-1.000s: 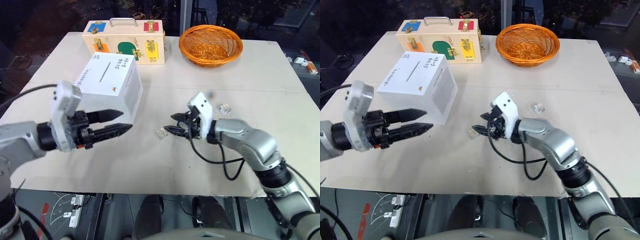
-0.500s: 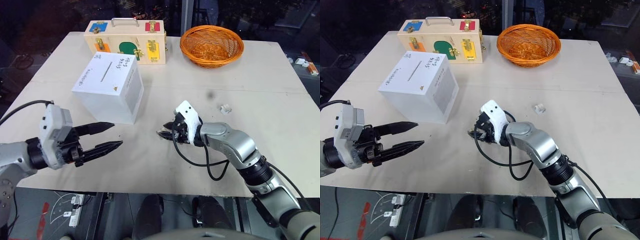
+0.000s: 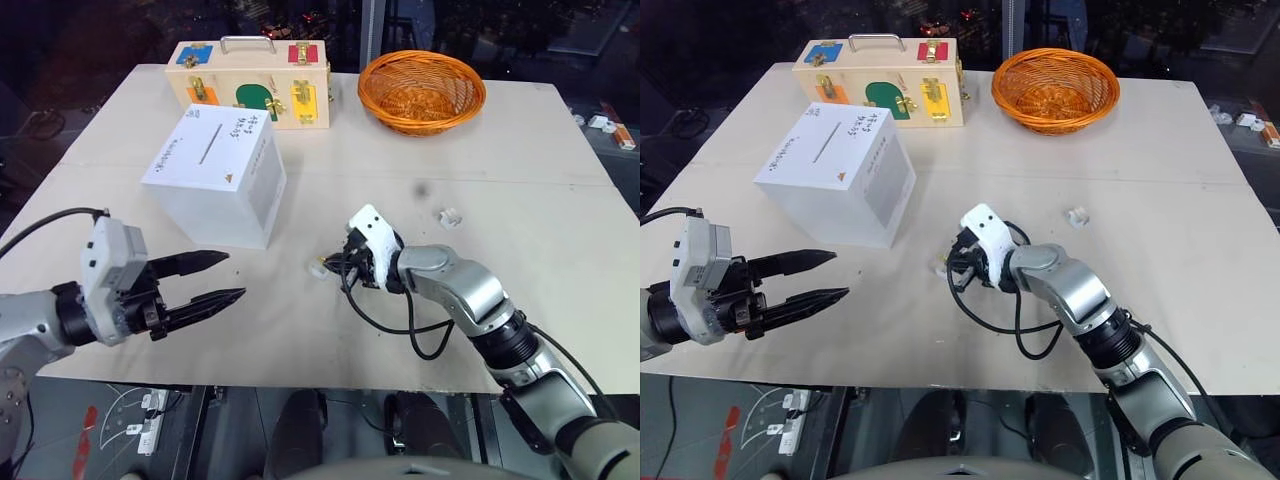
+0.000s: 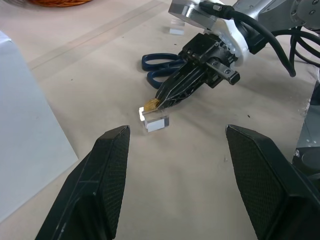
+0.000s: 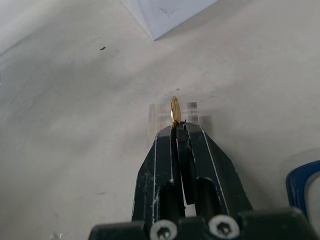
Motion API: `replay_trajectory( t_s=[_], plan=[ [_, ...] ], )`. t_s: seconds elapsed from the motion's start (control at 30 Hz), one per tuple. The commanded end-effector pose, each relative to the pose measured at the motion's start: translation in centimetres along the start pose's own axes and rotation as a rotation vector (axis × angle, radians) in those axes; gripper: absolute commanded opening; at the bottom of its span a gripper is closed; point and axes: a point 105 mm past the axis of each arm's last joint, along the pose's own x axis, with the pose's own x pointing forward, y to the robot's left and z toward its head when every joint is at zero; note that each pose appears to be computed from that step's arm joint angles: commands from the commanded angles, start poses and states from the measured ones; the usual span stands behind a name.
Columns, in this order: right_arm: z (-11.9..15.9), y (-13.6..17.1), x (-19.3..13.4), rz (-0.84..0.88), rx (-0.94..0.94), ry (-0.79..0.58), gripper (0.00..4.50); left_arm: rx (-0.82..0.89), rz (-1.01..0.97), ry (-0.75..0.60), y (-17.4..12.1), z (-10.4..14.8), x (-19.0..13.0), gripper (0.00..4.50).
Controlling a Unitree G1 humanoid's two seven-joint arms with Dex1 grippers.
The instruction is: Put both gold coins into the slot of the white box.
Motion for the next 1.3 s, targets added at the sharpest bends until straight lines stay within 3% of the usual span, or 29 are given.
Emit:
replay_trajectory(
  t_s=[0.03, 0.23, 0.47, 0.5, 0.57, 0.63, 0.73, 0.83, 1.3],
  plan=[
    [1.3, 0.0, -0.4, 0.006, -0.040, -0.040, 0.06, 0.031, -0.003, -0.018, -0.4, 0.8, 0.0, 3.12],
    [3.8, 0.4, -2.2, 0.056, -0.076, -0.157, 0.06, -0.090, 0.016, -0.017, 0.0, 0.9, 0.6, 3.12],
    [6.7, 1.2, -6.4, 0.168, -0.123, -0.282, 0.06, -0.230, -0.118, -0.133, -0.5, 3.8, 2.8, 3.12],
    [6.9, 1.4, -7.2, 0.185, -0.132, -0.287, 0.00, -0.231, -0.146, -0.150, -0.7, 4.4, 3.3, 2.69],
    [7.4, 1.8, -8.7, 0.220, -0.160, -0.293, 0.00, -0.206, -0.182, -0.175, -0.9, 5.3, 4.5, 2.55],
    [7.6, 2.2, -9.6, 0.242, -0.185, -0.293, 0.00, -0.189, -0.211, -0.182, -1.1, 5.7, 5.4, 1.52],
    [8.3, 3.0, -10.6, 0.279, -0.221, -0.303, 0.00, -0.175, -0.298, -0.208, -1.5, 6.6, 6.9, 1.52],
    [8.5, 3.3, -10.8, 0.289, -0.235, -0.310, 0.00, -0.150, -0.332, -0.215, -1.6, 6.9, 7.7, 0.89],
    [8.8, 4.0, -11.2, 0.322, -0.261, -0.337, 0.00, -0.109, -0.385, -0.219, -1.8, 6.9, 8.4, 0.89]
  ],
)
